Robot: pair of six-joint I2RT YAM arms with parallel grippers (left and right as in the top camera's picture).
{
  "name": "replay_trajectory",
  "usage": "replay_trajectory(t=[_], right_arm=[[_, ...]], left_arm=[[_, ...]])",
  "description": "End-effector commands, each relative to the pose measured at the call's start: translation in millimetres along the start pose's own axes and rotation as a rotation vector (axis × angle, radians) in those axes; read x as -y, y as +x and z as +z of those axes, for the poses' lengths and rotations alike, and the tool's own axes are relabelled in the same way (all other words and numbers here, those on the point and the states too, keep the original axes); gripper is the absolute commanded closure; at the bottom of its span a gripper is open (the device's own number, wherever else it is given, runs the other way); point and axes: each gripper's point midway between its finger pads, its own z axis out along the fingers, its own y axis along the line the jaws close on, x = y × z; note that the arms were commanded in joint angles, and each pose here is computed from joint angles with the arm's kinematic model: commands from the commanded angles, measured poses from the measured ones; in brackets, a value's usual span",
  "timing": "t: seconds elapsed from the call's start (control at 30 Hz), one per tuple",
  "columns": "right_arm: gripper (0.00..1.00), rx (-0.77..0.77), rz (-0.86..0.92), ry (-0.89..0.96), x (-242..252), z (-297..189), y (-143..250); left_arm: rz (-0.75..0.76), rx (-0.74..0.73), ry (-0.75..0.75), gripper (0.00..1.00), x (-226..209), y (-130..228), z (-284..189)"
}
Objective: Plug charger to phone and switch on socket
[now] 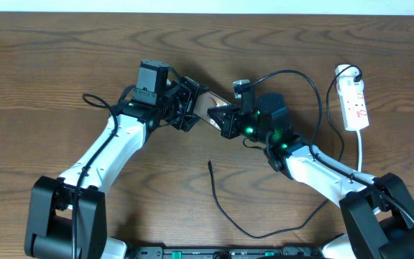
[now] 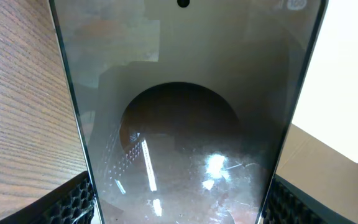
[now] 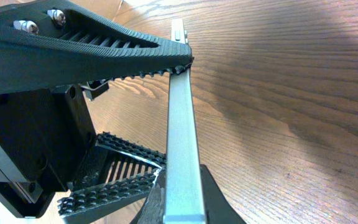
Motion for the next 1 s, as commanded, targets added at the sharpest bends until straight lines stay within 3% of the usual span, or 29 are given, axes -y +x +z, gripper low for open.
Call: replay_trajectory(t=[0.0, 0.23, 0.47, 0.63, 0.77, 0.97], right_arm=[[0.99, -0.009, -0.029, -0.033, -7.5, 2.1, 0.0], [0.99, 0.014, 0.000, -0.010, 4.6, -2.9, -9.3], [0.99, 0.074, 0.117, 0.057, 36.1, -17.2, -30.4], [0.99, 0.111, 0.419, 0.134, 67.0, -29.4, -35.8], [0.99, 0.120, 0.822, 0.118, 72.3, -33.2, -33.5], [0.99, 0.130, 1.079, -0.120, 28.6, -31.5, -63.2]], left_arm=[[-0.009, 0.007, 0.000, 0.10, 0.2, -1.1, 0.2], [0.007, 0.002, 0.001, 0.09, 0.3, -0.3, 0.2], [0.011, -0.120, 0.020, 0.09, 3.5, 18.6, -2.4], [0.018, -0.148, 0.041, 0.09, 7.3, 18.5, -6.5], [0.110, -0.131, 0.105, 0.09, 19.6, 5.9, -13.6], [0.139, -0.080, 0.158, 0.09, 25.4, -25.8, -31.3]])
